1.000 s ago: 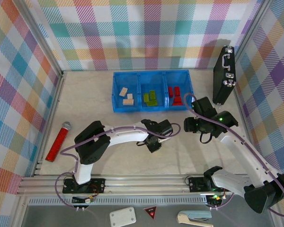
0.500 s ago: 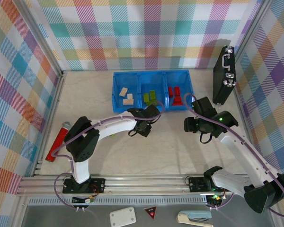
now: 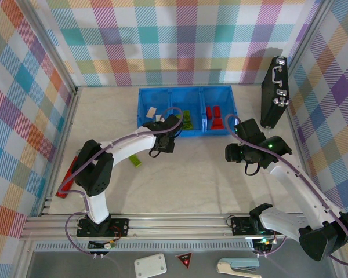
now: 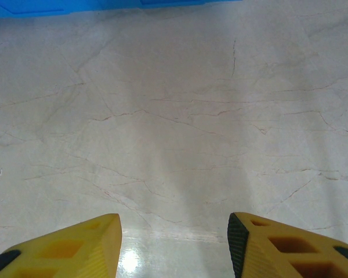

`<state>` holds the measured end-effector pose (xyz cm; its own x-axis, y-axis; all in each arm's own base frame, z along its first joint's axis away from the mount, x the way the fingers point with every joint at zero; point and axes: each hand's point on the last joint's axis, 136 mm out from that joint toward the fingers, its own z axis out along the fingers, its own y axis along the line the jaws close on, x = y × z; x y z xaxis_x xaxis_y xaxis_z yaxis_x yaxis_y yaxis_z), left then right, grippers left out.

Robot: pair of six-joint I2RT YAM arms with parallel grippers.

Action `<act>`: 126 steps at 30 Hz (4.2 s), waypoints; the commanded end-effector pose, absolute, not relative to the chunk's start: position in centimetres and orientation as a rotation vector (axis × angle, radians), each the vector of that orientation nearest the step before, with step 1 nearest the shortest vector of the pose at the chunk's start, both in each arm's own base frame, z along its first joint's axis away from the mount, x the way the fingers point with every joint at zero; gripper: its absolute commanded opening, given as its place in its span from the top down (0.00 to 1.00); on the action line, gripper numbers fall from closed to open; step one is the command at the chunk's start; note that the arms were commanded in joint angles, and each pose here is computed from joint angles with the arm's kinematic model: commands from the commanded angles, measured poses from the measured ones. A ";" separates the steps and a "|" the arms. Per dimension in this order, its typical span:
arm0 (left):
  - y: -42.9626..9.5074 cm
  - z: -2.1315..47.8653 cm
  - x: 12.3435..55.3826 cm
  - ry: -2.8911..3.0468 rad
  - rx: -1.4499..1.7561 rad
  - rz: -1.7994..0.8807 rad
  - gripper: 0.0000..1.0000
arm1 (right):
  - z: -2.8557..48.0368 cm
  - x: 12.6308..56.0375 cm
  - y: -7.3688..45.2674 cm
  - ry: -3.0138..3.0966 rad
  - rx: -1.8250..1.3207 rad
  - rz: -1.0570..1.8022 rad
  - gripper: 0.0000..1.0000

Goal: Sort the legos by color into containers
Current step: Place the lego in the container, then pick up the lego from the middle-left of the table.

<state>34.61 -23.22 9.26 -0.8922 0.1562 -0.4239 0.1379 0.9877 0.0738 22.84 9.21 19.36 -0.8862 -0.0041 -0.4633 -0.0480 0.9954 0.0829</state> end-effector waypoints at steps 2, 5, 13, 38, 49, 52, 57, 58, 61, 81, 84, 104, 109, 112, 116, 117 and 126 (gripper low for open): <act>-22.7 12.5 37.6 2.620 0.107 0.033 0.67 | 20.2 22.8 9.4 2.650 -0.041 0.148 0.47; -22.0 13.6 39.1 2.599 0.077 0.039 0.67 | 20.3 22.8 9.4 2.648 -0.038 0.151 0.47; -20.5 16.0 43.3 2.560 0.015 0.013 0.67 | 20.4 22.7 9.3 2.646 -0.037 0.148 0.47; -20.8 14.0 55.4 2.451 0.042 -0.153 0.66 | 20.1 21.5 8.6 2.672 0.012 0.137 0.47; -20.6 10.0 57.7 2.471 0.032 -0.149 0.65 | 19.6 22.1 9.3 2.695 0.023 0.151 0.47; -20.6 9.2 58.1 2.478 0.039 -0.157 0.63 | 19.4 22.1 9.3 2.699 0.035 0.153 0.47; -20.8 8.2 58.7 2.494 0.043 -0.192 0.62 | 19.3 22.1 9.3 2.701 0.040 0.152 0.47; -20.9 8.0 58.7 2.498 0.046 -0.191 0.62 | 19.4 22.1 9.3 2.700 0.039 0.156 0.47; -20.9 7.7 58.8 2.501 0.048 -0.190 0.60 | 19.4 22.1 9.3 2.702 0.037 0.155 0.47; -20.2 11.4 57.5 2.478 0.040 -0.187 0.55 | 19.7 21.7 9.1 2.690 0.029 0.162 0.47; -20.0 12.6 56.7 2.477 0.044 -0.192 0.56 | 19.6 21.8 9.2 2.692 0.023 0.162 0.48; -15.3 20.9 46.9 2.487 0.058 -0.164 0.52 | 18.5 24.6 17.4 2.633 -0.164 0.490 0.48; -12.6 22.5 44.4 2.498 -0.008 -0.191 0.51 | 17.7 24.9 20.2 2.638 -0.258 0.478 0.47; -10.9 23.3 42.9 2.500 -0.042 -0.189 0.50 | 17.1 24.9 22.2 2.645 -0.317 0.470 0.46; -8.3 24.0 41.0 2.488 -0.086 -0.151 0.49 | 16.4 24.9 25.0 2.655 -0.406 0.457 0.46; -7.5 24.3 40.5 2.482 -0.103 -0.147 0.48 | 16.1 25.0 25.8 2.659 -0.430 0.449 0.46; -2.3 25.0 37.9 2.390 -0.230 -0.106 0.47 | 14.1 25.0 32.4 2.671 -0.653 0.403 0.44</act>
<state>38.35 -3.04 24.64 -0.7486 -0.1938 -0.6341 -0.1338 0.9808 -0.1419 24.59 30.54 13.69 -0.8559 -0.3494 -0.3812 -0.4452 0.8730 0.1994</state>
